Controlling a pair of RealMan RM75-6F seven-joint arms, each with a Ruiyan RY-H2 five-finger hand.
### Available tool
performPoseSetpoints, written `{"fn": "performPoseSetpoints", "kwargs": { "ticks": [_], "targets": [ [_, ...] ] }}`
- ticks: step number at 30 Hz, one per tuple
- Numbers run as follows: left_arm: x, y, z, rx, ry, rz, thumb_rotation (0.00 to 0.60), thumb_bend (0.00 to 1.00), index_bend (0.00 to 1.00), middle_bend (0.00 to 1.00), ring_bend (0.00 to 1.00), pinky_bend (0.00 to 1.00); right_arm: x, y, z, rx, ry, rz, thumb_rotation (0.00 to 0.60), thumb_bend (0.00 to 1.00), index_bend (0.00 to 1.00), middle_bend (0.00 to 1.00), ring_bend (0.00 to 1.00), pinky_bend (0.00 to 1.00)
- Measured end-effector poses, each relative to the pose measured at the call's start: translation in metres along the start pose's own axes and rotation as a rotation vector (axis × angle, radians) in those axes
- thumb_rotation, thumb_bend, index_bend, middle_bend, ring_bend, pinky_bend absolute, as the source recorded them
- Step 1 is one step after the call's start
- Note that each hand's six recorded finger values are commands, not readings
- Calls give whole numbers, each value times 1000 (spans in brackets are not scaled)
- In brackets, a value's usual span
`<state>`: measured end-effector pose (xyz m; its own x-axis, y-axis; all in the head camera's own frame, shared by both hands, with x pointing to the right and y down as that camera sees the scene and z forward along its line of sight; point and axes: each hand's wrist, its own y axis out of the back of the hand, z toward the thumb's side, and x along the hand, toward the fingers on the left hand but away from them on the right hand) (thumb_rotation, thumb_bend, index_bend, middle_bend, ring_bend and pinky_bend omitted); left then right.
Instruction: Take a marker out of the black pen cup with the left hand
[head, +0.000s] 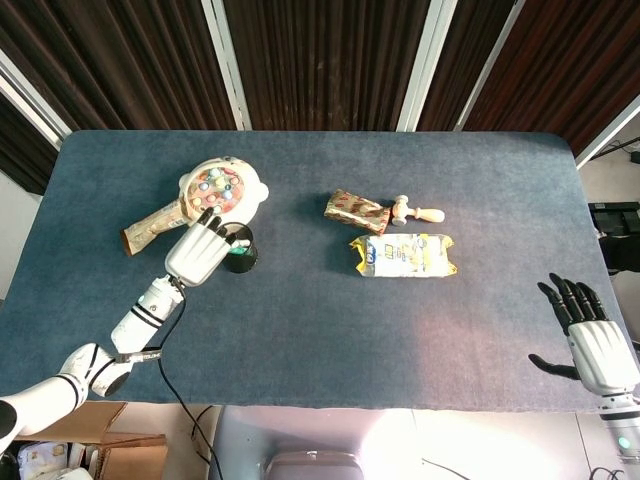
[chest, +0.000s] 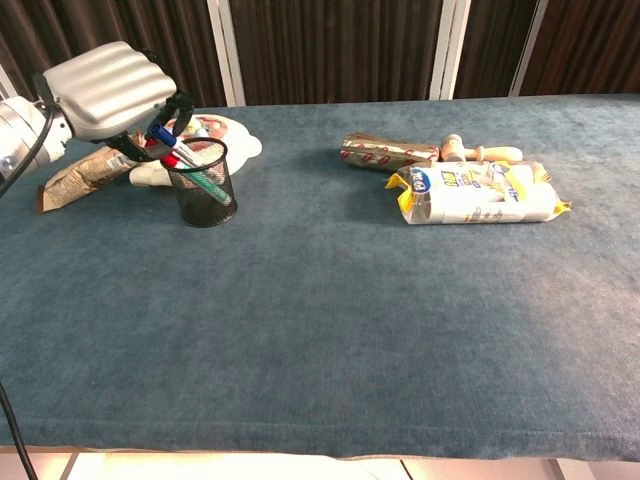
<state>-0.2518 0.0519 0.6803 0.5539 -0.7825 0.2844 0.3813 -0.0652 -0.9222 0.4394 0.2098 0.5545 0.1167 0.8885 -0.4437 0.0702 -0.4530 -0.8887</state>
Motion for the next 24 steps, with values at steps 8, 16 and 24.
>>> {"fn": "performPoseSetpoints", "kwargs": {
  "ticks": [8, 16, 24],
  "targets": [
    [-14, 20, -8, -61, 28, 19, 600, 326, 653, 642, 414, 294, 1, 1, 0, -2, 4, -5, 600, 48, 0, 36, 0, 41],
    [-43, 74, -22, -178, 81, 112, 600, 327, 651, 646, 415, 291, 1, 0, 2, 0, 8, -3, 600, 48, 0, 36, 0, 41],
    [-33, 98, 16, -309, 20, 153, 600, 325, 650, 645, 414, 285, -1, -1, 3, 0, 11, 0, 600, 48, 0, 36, 0, 41]
  ]
}}
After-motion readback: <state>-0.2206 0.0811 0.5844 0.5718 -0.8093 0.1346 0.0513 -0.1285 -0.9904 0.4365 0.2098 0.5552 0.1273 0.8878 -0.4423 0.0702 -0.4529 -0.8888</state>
